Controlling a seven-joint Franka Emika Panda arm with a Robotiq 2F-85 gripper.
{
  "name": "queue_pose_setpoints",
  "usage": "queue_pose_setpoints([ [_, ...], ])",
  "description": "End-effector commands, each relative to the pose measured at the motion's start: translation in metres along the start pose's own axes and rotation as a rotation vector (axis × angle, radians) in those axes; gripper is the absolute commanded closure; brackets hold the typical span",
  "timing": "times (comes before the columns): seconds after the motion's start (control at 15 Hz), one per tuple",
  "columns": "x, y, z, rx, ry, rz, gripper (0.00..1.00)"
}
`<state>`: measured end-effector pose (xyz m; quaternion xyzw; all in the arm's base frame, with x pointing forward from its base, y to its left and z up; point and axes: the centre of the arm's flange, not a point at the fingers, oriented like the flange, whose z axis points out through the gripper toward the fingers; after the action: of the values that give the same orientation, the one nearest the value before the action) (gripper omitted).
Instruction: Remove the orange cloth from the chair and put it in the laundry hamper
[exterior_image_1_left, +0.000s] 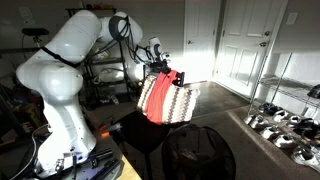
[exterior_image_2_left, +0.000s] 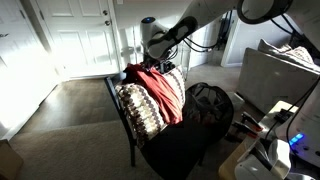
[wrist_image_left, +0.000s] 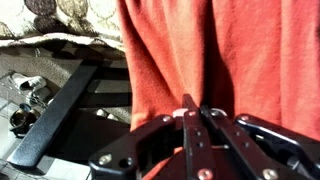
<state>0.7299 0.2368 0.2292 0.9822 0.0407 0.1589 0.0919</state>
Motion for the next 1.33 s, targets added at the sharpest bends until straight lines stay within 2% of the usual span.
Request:
queue_pose_setpoints([
  [0.0,-0.026,0.012,-0.053,0.07,0.018,-0.011,0.99],
  [0.4,-0.051,0.02,-0.146,0.151,0.143,-0.031,0.99],
  [0.67,-0.065,0.027,-0.193,0.191,0.197,-0.021,0.99],
  [0.93,-0.082,0.045,-0.221,0.216,0.227,-0.01,0.99],
  [1.07,-0.092,0.056,-0.229,0.198,0.244,-0.001,0.99],
  [1.27,-0.111,0.077,-0.244,0.234,0.251,0.034,0.99],
])
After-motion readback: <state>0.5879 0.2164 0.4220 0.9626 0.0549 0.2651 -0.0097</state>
